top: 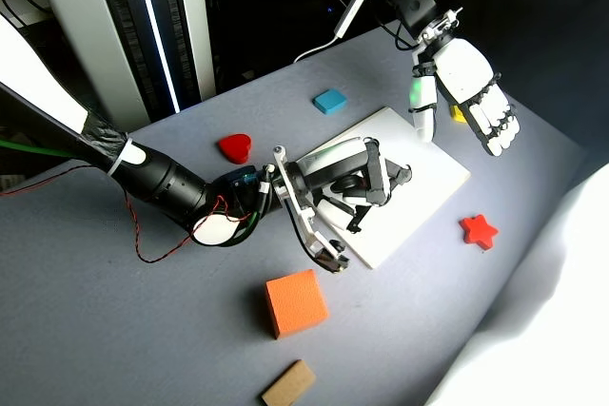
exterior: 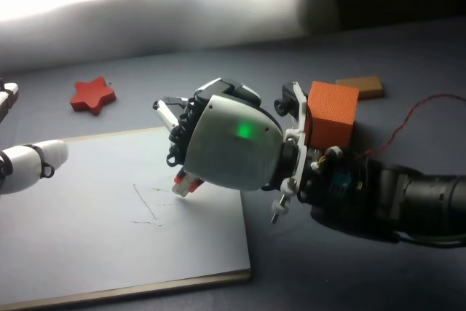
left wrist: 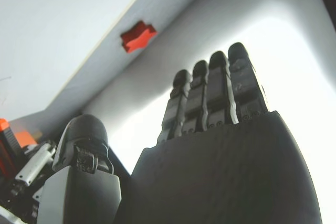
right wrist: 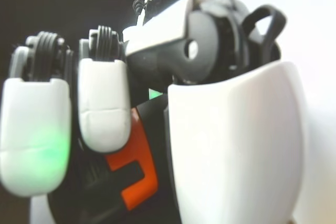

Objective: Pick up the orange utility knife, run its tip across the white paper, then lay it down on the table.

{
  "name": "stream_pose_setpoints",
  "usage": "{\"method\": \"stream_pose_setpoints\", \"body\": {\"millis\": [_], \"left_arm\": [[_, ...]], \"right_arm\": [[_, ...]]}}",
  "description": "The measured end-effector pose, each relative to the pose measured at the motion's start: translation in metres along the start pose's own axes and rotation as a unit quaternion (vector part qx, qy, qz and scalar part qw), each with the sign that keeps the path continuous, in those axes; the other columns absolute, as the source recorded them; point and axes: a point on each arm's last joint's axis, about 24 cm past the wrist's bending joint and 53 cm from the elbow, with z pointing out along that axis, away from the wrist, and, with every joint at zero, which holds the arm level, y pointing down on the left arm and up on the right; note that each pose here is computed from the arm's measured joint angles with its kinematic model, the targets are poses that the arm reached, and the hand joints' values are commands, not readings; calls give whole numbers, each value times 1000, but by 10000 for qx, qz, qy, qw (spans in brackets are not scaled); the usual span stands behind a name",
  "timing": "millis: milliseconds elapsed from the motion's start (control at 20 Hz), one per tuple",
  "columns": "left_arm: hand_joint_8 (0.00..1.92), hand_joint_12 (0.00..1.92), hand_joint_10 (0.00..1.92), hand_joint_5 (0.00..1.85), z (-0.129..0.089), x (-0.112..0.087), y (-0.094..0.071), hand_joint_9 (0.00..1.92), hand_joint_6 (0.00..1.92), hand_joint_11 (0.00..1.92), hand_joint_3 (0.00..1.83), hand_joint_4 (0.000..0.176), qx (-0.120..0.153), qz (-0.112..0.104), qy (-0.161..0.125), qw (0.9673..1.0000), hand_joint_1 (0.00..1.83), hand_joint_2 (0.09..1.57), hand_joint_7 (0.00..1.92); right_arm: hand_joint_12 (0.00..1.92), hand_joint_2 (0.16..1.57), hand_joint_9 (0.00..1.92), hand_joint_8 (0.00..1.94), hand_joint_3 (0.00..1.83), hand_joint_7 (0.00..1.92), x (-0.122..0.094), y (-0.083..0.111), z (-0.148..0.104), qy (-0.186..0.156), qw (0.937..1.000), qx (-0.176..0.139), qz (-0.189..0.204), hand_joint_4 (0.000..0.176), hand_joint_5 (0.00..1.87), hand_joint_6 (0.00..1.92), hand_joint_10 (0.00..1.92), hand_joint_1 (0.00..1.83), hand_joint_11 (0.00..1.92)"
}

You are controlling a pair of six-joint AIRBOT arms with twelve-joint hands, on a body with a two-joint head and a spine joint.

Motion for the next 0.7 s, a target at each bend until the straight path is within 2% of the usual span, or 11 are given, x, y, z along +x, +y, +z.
{"method": "stream_pose_setpoints", "body": {"millis": [100, 150, 250, 300, 350, 400, 500, 650, 700], "left_arm": [[0, 0, 0, 0, 0, 0, -2, 0, 0, 1, 0, 0, 22, 10, -4, 10000, 0, 1237, 0], [0, 0, 0, 0, -1, 1, -5, 0, 0, 0, 0, 0, 41, 16, 6, 10000, 0, 1237, 0], [0, 5, 0, 0, -1, 8, -18, 0, 0, 11, 2, 0, 203, 23, 125, 9997, 0, 1242, 0], [0, 4, 0, 0, -1, 13, -28, 0, 0, 7, 1, 0, 322, 20, 205, 9993, 0, 1240, 0], [0, 4, 0, 0, -2, 18, -39, 0, 0, 7, 1, 0, 455, 13, 310, 9985, 0, 1241, 0], [0, 0, 0, 0, -3, 26, -54, 0, 0, 1, 1, 0, 660, 55, 420, 9969, 0, 1241, 0], [0, 1, 0, 0, -12, 45, -83, 0, 0, 3, 0, 0, 982, 29, 680, 9928, 0, 1239, 0], [0, 0, 0, 0, -24, 61, -101, 0, 0, 0, 1, 0, 1152, -11, 907, 9892, 0, 1241, 0], [0, 0, 0, 0, -30, 65, -107, 0, 0, 0, 1, 0, 1210, -26, 956, 9880, 0, 1241, 0]], "right_arm": [[1921, 963, 1921, 1941, 905, 1844, -11, -11, 5, 5, 9997, 150, 180, 176, 1599, 1921, 1921, 1470, 1921], [1921, 971, 1921, 1941, 902, 1840, -18, -23, 8, 62, 9985, 362, 400, 176, 1601, 1921, 1921, 1462, 1921], [1921, 960, 1921, 1941, 910, 1846, -20, -41, 7, 360, 9946, 595, 776, 176, 1594, 1921, 1921, 1480, 1921], [1921, 951, 1921, 1941, 905, 1844, -17, -45, 2, 573, 9903, 706, 1053, 176, 1612, 1921, 1921, 1484, 1921], [1921, 962, 1921, 1941, 907, 1841, -12, -50, -3, 827, 9823, 901, 1417, 176, 1599, 1921, 1921, 1463, 1921], [1921, 969, 1921, 1941, 910, 1840, -3, -56, -11, 1177, 9671, 1174, 1926, 176, 1597, 1921, 1921, 1460, 1921], [1921, 968, 1921, 1941, 910, 1845, 8, -68, -29, 1733, 9401, 1482, 2535, 176, 1620, 1921, 1921, 1483, 1921], [1921, 960, 1921, 1941, 927, 1829, 5, -74, -44, 2100, 9180, 1604, 2956, 176, 1591, 1921, 1921, 1469, 1921], [1921, 970, 1921, 1941, 936, 1826, 5, -72, -50, 2286, 9052, 1636, 3187, 176, 1590, 1921, 1921, 1467, 1921]]}}
